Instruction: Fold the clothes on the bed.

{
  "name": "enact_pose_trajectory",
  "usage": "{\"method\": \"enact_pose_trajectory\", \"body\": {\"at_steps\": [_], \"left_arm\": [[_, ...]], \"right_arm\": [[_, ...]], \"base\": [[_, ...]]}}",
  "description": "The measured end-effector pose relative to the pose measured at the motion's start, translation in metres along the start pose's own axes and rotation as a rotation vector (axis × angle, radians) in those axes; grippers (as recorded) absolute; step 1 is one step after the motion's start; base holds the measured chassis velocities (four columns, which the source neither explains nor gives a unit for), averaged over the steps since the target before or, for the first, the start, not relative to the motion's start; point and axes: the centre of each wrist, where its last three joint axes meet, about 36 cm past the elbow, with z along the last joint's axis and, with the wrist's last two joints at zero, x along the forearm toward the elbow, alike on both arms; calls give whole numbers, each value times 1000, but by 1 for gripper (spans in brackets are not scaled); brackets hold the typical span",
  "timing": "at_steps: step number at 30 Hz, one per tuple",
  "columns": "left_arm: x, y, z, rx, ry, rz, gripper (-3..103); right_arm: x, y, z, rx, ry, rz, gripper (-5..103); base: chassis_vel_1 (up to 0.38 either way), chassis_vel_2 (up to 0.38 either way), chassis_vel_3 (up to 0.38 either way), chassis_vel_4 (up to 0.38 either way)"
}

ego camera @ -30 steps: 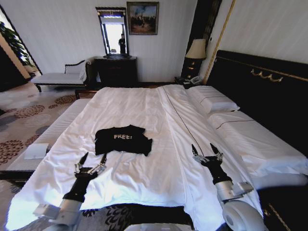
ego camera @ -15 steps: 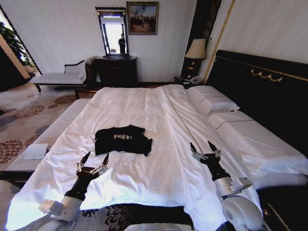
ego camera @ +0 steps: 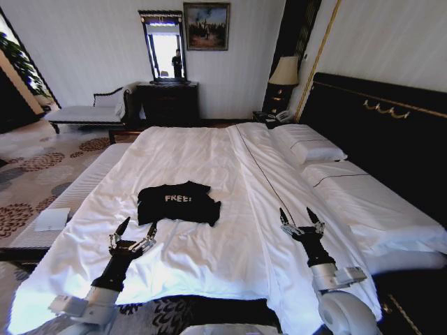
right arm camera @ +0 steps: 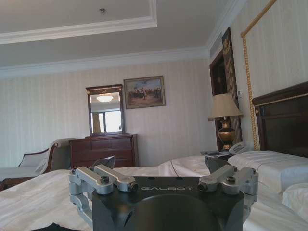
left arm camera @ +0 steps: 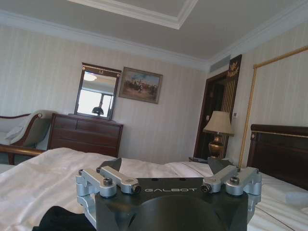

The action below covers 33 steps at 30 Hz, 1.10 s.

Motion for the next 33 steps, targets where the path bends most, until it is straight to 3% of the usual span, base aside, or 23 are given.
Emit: {"method": "enact_pose_trajectory", "body": {"at_steps": [33], "left_arm": [[2,-1,3,6,-35,-30,100]], "right_arm": [[3,3,12,-6,15,28,100]], "base": [[0,0,0,0]]}}
